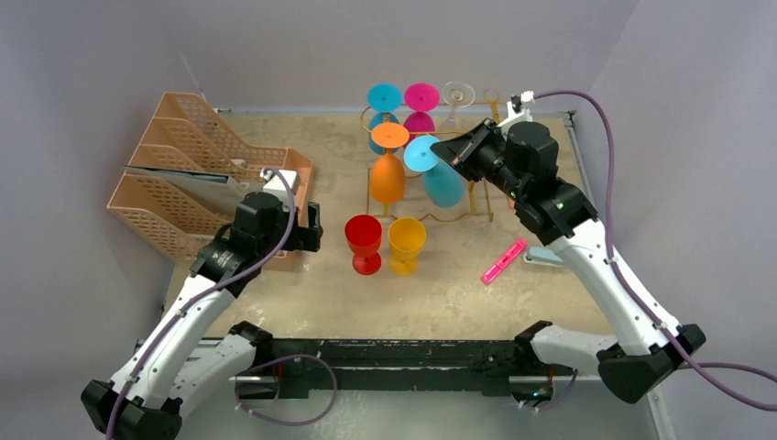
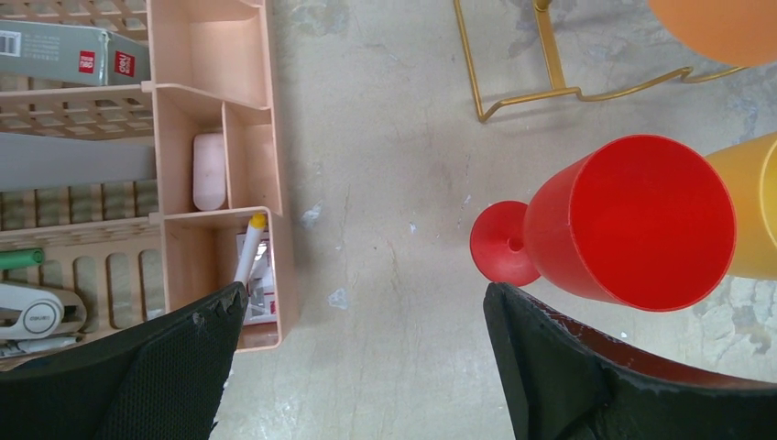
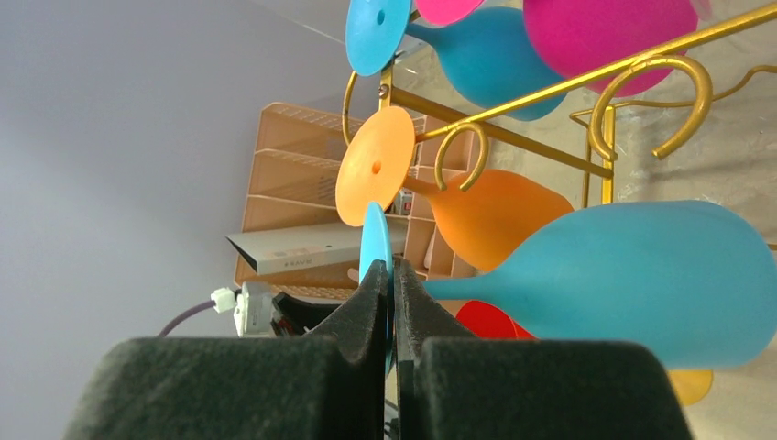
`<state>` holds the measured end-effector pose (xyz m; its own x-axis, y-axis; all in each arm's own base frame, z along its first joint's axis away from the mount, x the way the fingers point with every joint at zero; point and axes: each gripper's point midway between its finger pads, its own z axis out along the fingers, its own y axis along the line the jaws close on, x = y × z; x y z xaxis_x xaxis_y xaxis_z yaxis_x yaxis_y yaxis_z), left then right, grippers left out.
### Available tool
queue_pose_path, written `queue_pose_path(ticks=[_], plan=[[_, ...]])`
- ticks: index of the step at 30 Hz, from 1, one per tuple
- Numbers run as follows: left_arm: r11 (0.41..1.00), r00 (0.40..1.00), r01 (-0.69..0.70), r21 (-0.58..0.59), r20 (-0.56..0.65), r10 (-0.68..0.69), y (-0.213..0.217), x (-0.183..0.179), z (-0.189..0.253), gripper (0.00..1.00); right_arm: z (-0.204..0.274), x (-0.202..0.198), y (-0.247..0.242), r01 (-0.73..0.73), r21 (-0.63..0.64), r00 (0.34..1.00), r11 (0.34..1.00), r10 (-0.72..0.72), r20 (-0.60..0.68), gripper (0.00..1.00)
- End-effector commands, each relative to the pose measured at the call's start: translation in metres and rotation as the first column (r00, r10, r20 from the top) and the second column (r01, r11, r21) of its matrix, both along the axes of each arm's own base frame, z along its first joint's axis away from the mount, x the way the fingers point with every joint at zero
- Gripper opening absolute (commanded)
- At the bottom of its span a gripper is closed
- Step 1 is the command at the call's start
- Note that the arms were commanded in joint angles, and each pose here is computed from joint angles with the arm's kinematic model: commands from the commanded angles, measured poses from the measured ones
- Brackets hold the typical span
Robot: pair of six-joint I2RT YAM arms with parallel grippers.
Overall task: Take the wine glass off the wine glass rack
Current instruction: Pick up the wine glass from the wine rack.
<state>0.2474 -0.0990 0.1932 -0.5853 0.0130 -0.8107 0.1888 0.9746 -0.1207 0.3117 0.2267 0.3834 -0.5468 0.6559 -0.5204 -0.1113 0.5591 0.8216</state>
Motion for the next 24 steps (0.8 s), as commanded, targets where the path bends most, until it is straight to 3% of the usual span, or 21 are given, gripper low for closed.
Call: queue_pose_path(ticks=[1,9,14,24], plan=[[0.999,0.998,-0.049,-0.009,0.046,0.050,0.009,0.002,0.015,1.00,0.015,-0.017,-0.006,-0.043,-0.022,0.996,0.999,0.045,0.079,0.00],[0.999,0.996,-0.040,-0.031,0.075,0.042,0.007,0.000,0.021,1.00,0.005,-0.043,-0.011,-0.117,-0.087,0.988,0.989,0.125,0.093,0.00],[0.999,0.992,-0.031,0.023,0.122,0.028,0.013,0.005,0.032,1.00,-0.009,-0.058,-0.017,-0.156,-0.154,0.984,0.976,0.167,0.067,0.00],[0.979,0.971,0.146,-0.141,0.211,-0.115,-0.018,-0.018,0.113,1.00,-0.030,-0.082,-0.023,-0.220,-0.212,0.972,0.952,0.233,0.035,0.00]])
